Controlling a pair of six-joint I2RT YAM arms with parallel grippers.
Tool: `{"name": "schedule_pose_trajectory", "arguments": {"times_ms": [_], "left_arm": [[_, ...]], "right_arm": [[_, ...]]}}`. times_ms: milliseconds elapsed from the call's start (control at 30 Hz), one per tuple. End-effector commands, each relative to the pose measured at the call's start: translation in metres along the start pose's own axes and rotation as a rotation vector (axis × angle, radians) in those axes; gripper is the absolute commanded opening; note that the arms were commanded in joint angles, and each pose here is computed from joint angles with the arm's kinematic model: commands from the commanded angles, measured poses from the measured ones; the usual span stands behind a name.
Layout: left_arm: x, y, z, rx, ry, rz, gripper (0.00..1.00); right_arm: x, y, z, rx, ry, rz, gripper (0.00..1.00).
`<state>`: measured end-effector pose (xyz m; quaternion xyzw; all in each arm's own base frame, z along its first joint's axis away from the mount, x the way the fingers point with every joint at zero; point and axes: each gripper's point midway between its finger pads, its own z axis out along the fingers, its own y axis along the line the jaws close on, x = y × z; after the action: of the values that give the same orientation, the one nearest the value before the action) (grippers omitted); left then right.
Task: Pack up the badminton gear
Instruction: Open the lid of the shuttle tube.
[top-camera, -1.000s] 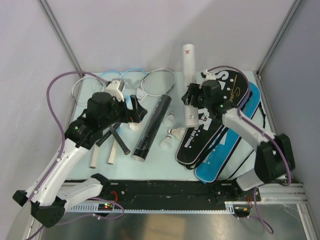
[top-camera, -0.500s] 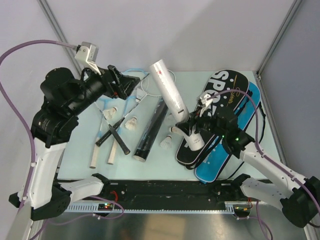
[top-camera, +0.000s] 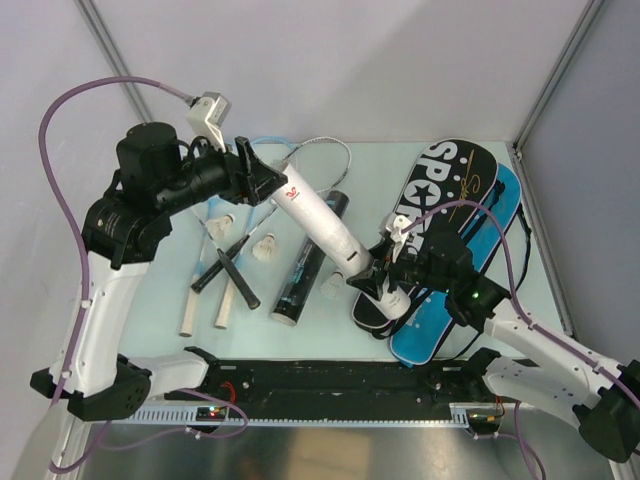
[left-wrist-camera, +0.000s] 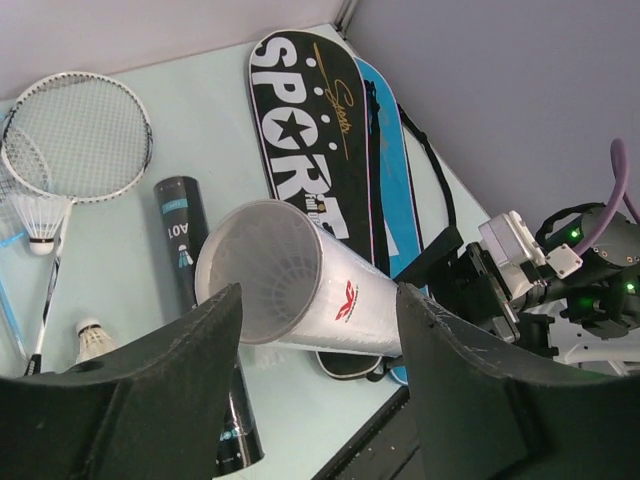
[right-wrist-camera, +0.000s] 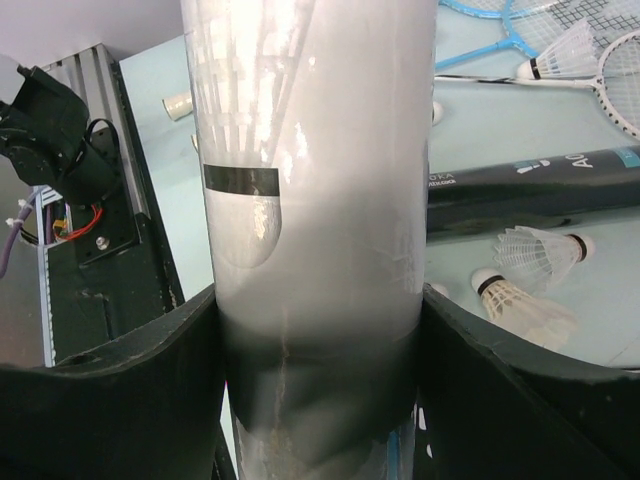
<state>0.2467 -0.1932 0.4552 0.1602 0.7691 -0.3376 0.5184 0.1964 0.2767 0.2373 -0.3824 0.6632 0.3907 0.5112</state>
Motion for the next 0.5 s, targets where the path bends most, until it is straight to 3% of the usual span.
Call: {"name": "schedule_pose_trajectory", "arguments": {"times_ms": [0,267,467], "left_arm": [[0.007,-0.004,-0.002,0.037,0.030,-0.025,0.66],[0.021,-0.003,0.011,0.089,0.101,-0.081,0.53],[0.035,-0.005,0.018,0.131,0.155,-0.112,0.36]], "right_arm": [[-0.019,0.010,-0.005,-0.034,-0.075,-0.071,0.45],[-0.014,0.010,-0.005,-0.034,-0.067,-0.085,0.45],[-0.014,0.008,-0.005,-0.029,-0.067,-0.093,0.45]]}}
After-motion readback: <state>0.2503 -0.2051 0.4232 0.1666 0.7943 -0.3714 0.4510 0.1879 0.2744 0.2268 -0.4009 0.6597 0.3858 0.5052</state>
